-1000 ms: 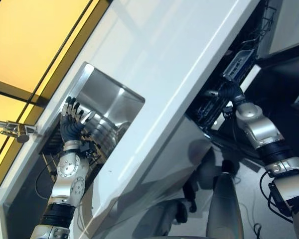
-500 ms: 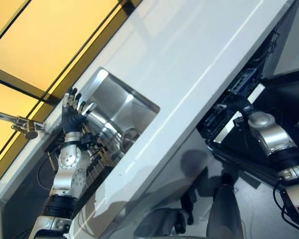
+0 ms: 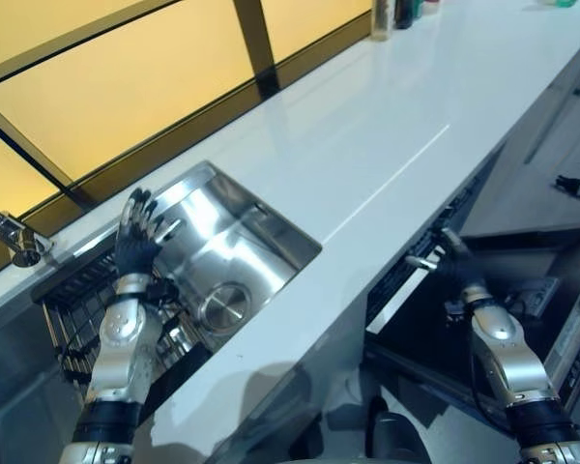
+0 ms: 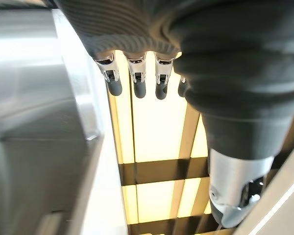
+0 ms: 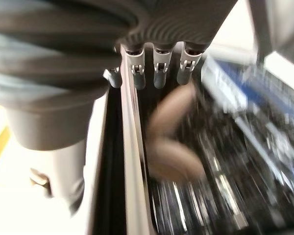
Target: Pick up plates and place into dishwasher.
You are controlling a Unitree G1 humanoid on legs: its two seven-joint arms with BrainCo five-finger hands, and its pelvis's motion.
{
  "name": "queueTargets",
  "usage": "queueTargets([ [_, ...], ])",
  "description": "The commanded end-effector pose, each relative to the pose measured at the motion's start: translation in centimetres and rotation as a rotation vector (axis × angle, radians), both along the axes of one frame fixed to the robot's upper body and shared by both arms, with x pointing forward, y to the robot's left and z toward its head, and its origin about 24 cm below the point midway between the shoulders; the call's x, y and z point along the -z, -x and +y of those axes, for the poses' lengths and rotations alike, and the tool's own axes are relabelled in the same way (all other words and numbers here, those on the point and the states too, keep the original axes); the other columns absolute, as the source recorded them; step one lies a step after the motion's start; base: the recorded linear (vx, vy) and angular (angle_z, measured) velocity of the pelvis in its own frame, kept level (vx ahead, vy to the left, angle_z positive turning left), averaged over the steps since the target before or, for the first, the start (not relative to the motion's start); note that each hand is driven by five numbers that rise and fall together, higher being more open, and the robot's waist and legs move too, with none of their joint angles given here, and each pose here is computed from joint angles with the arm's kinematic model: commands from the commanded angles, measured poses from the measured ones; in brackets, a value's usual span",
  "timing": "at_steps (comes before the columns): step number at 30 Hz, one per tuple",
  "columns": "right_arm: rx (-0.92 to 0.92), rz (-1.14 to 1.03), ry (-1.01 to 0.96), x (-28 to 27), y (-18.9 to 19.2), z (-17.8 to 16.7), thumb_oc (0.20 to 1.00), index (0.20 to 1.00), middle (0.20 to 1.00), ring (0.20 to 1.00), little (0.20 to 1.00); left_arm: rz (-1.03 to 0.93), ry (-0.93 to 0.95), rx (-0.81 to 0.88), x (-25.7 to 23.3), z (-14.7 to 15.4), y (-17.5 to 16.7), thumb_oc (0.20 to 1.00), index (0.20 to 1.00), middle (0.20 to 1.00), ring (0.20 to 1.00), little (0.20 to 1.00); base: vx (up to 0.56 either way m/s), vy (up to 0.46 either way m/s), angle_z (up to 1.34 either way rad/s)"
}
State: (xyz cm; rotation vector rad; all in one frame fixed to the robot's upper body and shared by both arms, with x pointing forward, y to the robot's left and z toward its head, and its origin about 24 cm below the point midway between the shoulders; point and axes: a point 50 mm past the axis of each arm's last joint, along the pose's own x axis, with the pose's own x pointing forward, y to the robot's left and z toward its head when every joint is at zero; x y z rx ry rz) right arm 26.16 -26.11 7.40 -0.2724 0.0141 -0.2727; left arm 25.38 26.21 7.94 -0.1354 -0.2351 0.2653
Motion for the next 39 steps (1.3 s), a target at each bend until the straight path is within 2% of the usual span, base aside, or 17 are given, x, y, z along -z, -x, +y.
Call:
queueTargets([
  [1, 0.17, -0.089, 0.049, -2.0, 1.3, -1.6, 1.0, 1.0, 1.0, 1.0, 1.0, -0.063, -0.057, -0.002, -0.7, 0.5, 1.6, 1.0, 1.0, 1.0, 1.0, 1.0, 0.06, 0.136, -0.23],
  [8, 0.569, 0.021, 0.066, 0.9, 4.2, -4.8, 1.0, 1.0, 1.0, 1.0, 1.0, -0.01, -0.014, -0.006, 0.8, 0.5, 2.7, 1.0, 1.0, 1.0, 1.0, 1.0, 0.05, 0.104, -0.41],
  [15, 0.801, 0.066, 0.135, 2.0, 5.9, -7.0, 1.0, 1.0, 1.0, 1.0, 1.0, 0.035, 0.055, -0.011, 1.7, 0.0, 2.5, 1.0, 1.0, 1.0, 1.0, 1.0, 0.06, 0.083, -0.33],
  [20, 0.829, 0.131, 0.207, 3.1, 6.6, -7.8, 1.0, 1.0, 1.0, 1.0, 1.0, 0.065, 0.092, -0.003, 2.4, -0.4, 2.3, 1.0, 1.0, 1.0, 1.0, 1.0, 0.06, 0.062, -0.18],
  [26, 0.828, 0.159, 0.195, 4.2, 6.7, -7.8, 1.0, 1.0, 1.0, 1.0, 1.0, 0.089, 0.124, 0.004, 3.5, -1.6, 2.0, 1.0, 1.0, 1.0, 1.0, 1.0, -0.01, 0.068, -0.06],
  [33, 0.629, 0.186, 0.085, 4.2, 3.3, -7.5, 1.0, 1.0, 1.0, 1.0, 1.0, 0.05, 0.156, 0.035, 2.8, -2.3, 0.9, 1.0, 1.0, 1.0, 1.0, 1.0, -0.1, 0.064, -0.18],
  [39, 0.517, 0.085, -0.007, 0.6, -1.1, -7.7, 1.0, 1.0, 1.0, 1.0, 1.0, 0.014, 0.145, 0.065, 1.5, -2.8, -0.3, 1.0, 1.0, 1.0, 1.0, 1.0, -0.14, -0.056, 0.06],
])
